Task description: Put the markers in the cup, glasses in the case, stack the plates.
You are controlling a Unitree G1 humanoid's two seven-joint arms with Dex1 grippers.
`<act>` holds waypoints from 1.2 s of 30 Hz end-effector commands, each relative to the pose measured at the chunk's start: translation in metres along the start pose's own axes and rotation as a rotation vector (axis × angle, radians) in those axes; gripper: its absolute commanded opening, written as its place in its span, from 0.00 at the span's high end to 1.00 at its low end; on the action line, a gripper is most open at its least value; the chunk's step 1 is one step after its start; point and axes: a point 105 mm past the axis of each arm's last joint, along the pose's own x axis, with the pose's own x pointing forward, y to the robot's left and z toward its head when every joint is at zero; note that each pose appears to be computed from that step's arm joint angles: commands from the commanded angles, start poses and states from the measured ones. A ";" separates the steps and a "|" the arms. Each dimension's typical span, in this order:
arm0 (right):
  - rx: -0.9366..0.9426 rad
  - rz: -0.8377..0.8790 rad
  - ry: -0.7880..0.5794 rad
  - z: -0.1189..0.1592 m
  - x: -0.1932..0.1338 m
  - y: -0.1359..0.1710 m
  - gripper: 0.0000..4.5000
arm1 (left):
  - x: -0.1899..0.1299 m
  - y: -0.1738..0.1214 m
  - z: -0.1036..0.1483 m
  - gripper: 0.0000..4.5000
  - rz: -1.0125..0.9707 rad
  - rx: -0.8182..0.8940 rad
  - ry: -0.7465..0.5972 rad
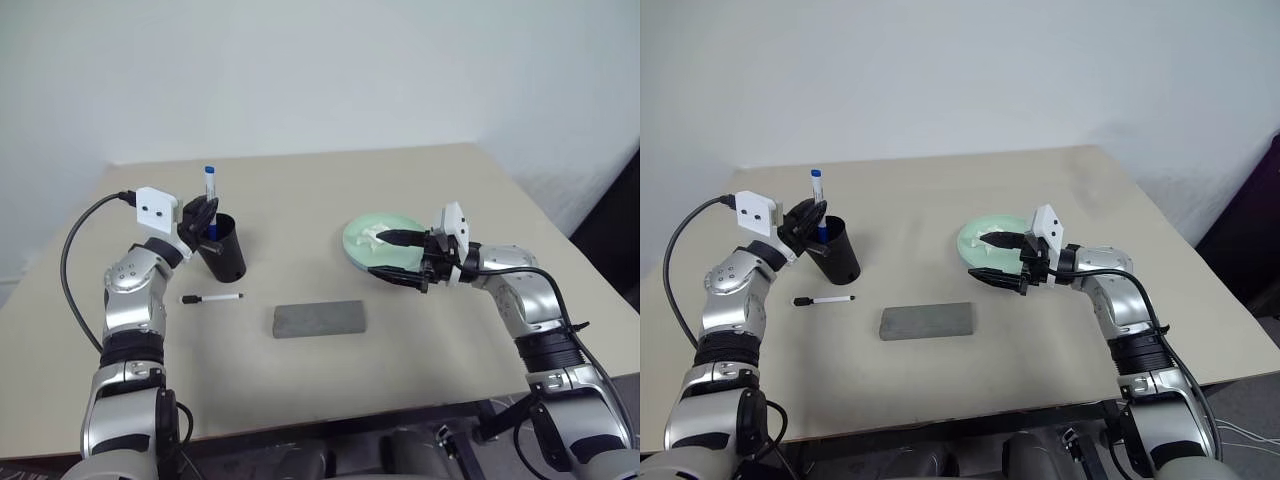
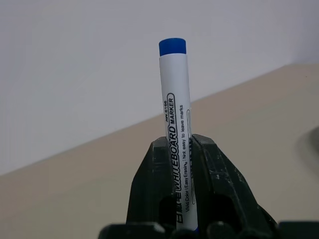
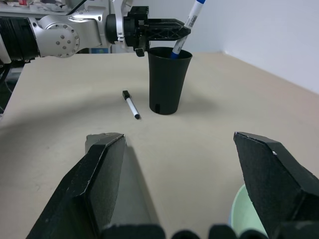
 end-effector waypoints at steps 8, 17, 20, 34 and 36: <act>-0.061 -0.015 -0.036 0.017 -0.001 -0.008 0.16 | 0.002 0.009 0.017 0.08 0.038 0.006 -0.067; -0.064 -0.010 -0.035 0.017 0.000 -0.008 0.16 | 0.001 0.011 0.055 0.08 -0.119 0.005 -0.143; -0.066 -0.009 -0.034 0.017 0.001 -0.008 0.16 | -0.006 0.004 0.070 0.08 -0.283 0.033 -0.111; -0.072 0.004 -0.039 0.017 0.007 -0.012 0.16 | -0.066 -0.032 0.034 0.08 -0.908 0.308 0.542; -0.074 0.006 -0.040 0.018 0.008 -0.013 0.16 | -0.067 -0.029 0.020 0.08 -0.926 0.360 0.638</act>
